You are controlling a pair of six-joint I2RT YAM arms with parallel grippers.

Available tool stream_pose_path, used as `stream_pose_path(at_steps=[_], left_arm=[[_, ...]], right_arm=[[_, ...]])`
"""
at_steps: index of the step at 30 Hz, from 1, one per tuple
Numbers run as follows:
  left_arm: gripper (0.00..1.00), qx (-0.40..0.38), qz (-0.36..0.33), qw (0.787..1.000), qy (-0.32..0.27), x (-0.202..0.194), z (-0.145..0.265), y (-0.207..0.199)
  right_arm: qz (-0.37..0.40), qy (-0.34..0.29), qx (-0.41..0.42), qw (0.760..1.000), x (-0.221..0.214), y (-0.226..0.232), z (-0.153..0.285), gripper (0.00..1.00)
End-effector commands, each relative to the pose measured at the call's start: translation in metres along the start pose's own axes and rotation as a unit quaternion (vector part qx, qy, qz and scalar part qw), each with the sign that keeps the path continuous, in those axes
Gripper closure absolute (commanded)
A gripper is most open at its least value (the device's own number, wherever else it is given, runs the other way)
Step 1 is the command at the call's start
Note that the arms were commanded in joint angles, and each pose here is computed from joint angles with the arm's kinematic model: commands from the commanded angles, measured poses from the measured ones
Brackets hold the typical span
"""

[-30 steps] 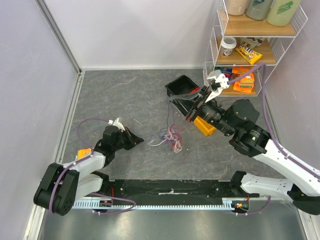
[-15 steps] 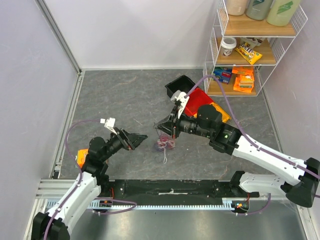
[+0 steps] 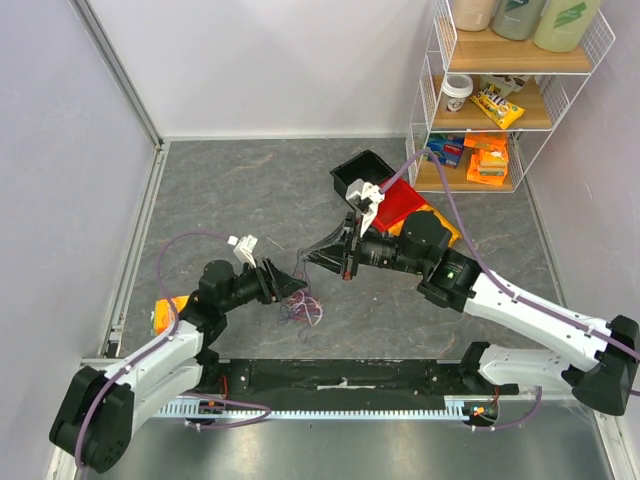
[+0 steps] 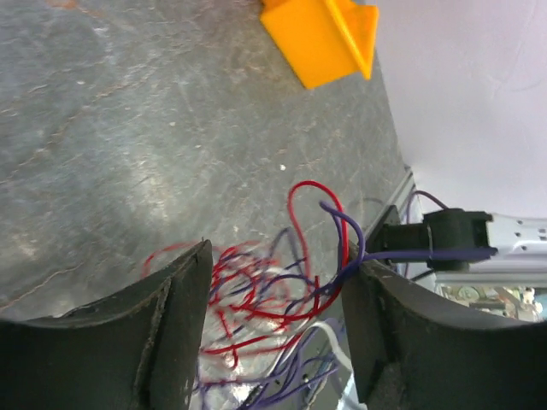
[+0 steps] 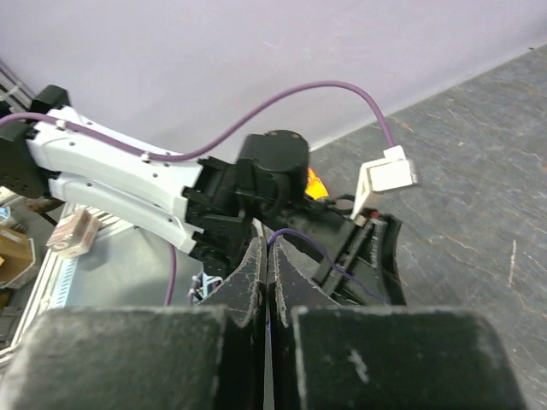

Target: Untangle the cables

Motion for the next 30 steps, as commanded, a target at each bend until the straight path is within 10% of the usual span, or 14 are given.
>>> stream_pose_path(at_steps=[1,13,21,30], left_arm=[[0.37,0.075,0.038,0.996,-0.004,0.000,-0.007,0.026],[0.53,0.142,0.065,0.988,-0.002,-0.012,-0.015,0.057],[0.61,0.148,0.068,0.987,0.000,-0.015,-0.014,0.060],[0.98,0.175,0.078,0.981,-0.022,-0.013,-0.007,0.066]], right_arm=[[0.016,-0.049,0.081,0.995,0.038,0.050,0.011,1.00],[0.138,-0.233,0.102,0.957,0.146,0.145,0.108,1.00],[0.129,-0.229,-0.059,0.963,0.135,0.076,0.098,1.00],[0.192,-0.292,-0.125,0.929,0.171,0.096,0.165,1.00]])
Point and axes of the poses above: each gripper's point midway between its finger pads, its own z axis back along the fingers, its own y axis along the line the jaws close on, x = y × z, the point moved 2 cm from there along z, back along the fingers, and after that the axes turned 15 degrees about -z, right-handed, at the moved point
